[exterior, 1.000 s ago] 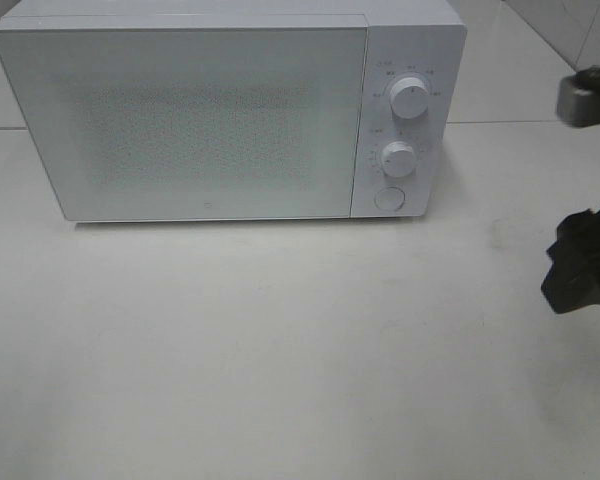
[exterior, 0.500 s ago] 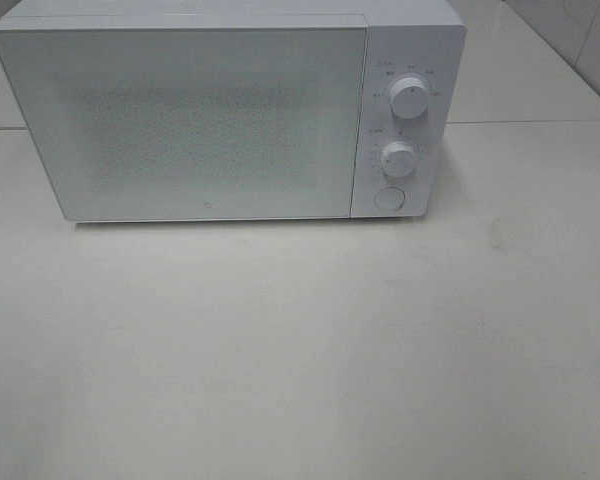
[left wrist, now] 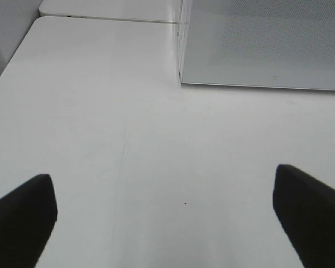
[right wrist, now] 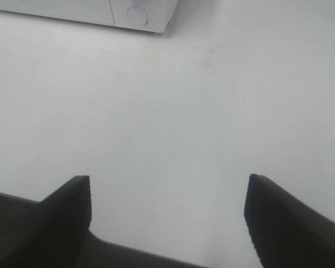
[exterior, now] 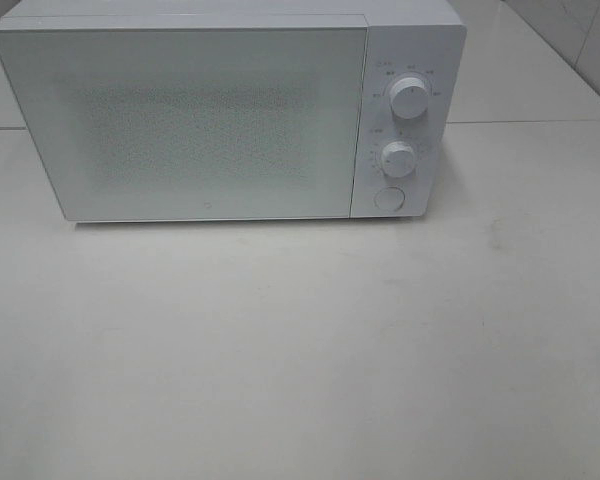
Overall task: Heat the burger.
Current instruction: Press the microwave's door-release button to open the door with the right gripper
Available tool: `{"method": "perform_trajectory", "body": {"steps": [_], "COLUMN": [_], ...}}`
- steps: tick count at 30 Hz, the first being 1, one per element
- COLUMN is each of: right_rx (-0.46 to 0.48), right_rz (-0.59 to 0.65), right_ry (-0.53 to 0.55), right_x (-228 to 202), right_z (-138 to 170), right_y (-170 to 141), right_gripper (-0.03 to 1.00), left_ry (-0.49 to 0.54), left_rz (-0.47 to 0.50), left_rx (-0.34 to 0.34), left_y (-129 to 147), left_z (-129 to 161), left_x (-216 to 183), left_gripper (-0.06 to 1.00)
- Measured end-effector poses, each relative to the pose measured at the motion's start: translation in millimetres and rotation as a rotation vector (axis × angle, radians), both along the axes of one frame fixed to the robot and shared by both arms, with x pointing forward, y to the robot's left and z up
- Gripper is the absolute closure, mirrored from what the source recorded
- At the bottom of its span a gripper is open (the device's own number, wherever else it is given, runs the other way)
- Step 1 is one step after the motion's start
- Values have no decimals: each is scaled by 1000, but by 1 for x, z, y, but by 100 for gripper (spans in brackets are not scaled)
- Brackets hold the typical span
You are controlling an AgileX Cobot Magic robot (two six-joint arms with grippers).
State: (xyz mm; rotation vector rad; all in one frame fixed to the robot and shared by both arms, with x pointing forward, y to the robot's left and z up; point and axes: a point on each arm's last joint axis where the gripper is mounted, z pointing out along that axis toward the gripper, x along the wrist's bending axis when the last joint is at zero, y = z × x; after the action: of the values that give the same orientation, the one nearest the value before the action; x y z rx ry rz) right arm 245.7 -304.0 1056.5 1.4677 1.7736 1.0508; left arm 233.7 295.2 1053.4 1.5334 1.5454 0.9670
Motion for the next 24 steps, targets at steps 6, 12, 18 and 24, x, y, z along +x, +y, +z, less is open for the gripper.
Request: {"method": "perform_trajectory", "body": {"steps": [6,12,18,24], "right_rx": [21,23,23,24], "right_rz": [-100,-138,-140,-139], "right_ry": [-77,-90,-90,-93], "right_x": [-10,-12,-12,-12], "right_z": [1,1,1,1], "right_y": [-3,-3,-3,-3], "right_gripper": [21,21,21,21], "left_ry": [0,0,0,0], "left_rz": [0,0,0,0], "left_rx": [0,0,0,0], "left_y": [0,0,0,0], "left_z": [0,0,0,0], "left_x": [0,0,0,0], "left_gripper": [-3,-3,-3,-3]}}
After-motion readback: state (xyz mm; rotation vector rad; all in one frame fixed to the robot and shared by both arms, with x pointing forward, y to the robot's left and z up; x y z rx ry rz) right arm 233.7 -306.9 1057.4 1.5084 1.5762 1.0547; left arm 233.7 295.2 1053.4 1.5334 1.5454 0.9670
